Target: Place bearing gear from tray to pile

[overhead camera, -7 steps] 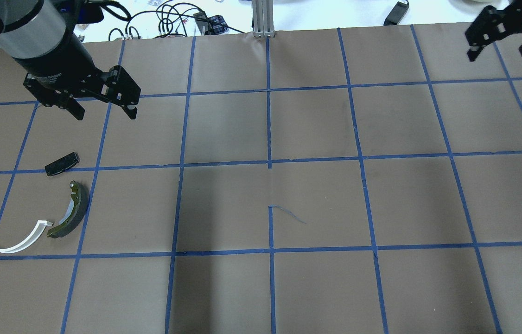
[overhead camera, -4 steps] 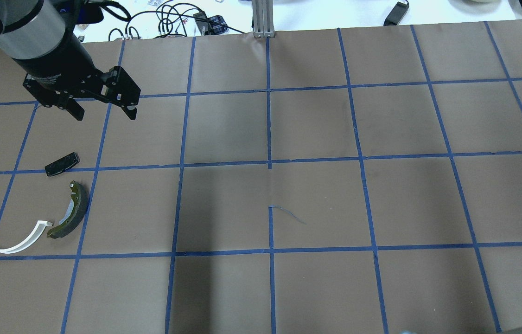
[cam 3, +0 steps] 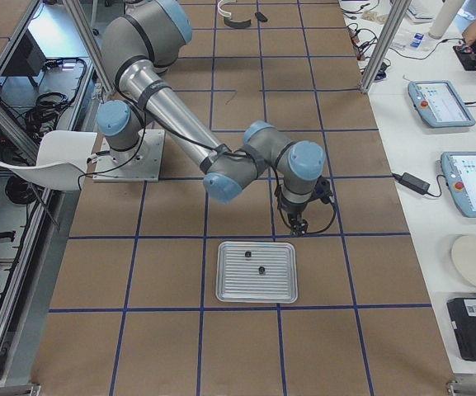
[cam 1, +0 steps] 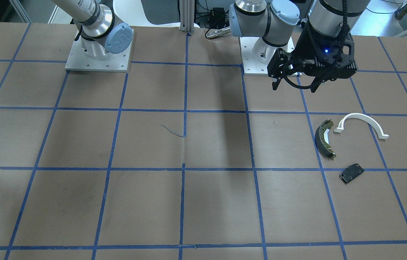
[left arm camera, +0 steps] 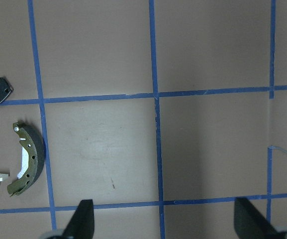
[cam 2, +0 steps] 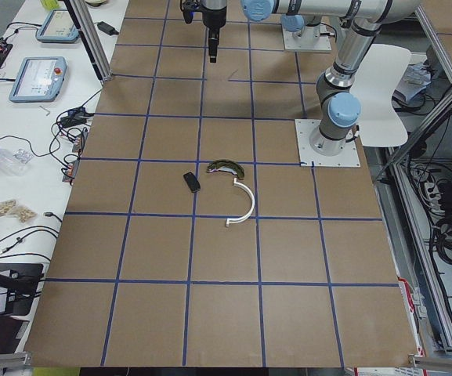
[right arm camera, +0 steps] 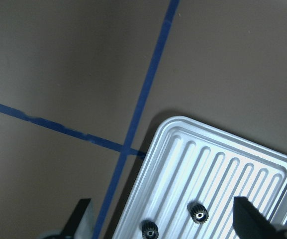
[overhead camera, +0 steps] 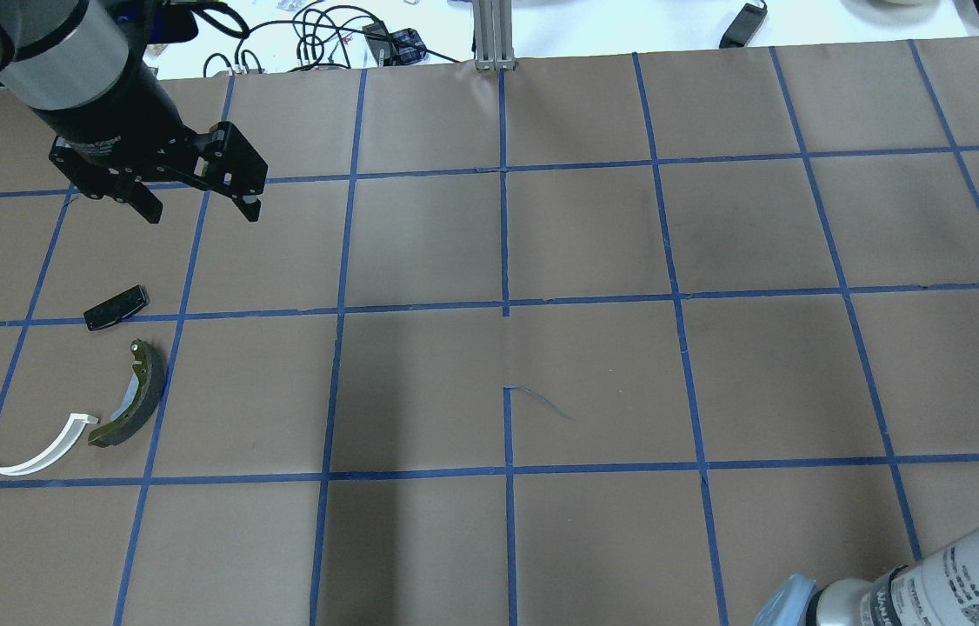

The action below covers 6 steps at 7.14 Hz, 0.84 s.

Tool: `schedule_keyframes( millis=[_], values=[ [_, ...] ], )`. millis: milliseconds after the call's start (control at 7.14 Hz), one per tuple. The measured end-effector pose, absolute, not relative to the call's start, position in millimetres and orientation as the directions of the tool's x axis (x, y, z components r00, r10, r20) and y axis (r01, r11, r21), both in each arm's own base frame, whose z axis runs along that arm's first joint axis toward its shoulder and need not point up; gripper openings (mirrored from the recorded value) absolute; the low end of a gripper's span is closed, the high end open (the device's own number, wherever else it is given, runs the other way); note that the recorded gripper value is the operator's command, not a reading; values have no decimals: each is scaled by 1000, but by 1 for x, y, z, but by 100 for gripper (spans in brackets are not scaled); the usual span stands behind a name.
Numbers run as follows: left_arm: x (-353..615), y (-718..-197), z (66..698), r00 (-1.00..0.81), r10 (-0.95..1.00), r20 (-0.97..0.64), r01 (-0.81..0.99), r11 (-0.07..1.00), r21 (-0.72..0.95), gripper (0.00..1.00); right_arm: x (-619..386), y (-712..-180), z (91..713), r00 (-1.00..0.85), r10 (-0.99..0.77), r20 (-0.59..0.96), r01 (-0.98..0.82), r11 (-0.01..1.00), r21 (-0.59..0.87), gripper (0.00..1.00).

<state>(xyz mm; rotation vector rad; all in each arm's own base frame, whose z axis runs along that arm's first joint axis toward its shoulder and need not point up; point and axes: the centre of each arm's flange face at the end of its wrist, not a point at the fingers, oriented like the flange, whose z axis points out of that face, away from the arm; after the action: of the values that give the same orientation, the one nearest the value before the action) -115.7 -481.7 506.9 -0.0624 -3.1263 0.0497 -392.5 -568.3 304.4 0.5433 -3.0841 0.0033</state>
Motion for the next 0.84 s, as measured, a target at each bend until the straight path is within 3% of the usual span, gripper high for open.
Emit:
schedule_keyframes(
  millis=[280, 840],
  values=[
    [-116, -478, 504, -999, 46, 15, 46, 998, -32, 100, -436, -555, 255, -934, -358, -7, -358, 934, 8, 100],
    [-116, -479, 506, -998, 60, 10, 59, 997, -56, 100, -468, -540, 215, -919, -393, -20, -394, 919, 25, 100]
  ],
)
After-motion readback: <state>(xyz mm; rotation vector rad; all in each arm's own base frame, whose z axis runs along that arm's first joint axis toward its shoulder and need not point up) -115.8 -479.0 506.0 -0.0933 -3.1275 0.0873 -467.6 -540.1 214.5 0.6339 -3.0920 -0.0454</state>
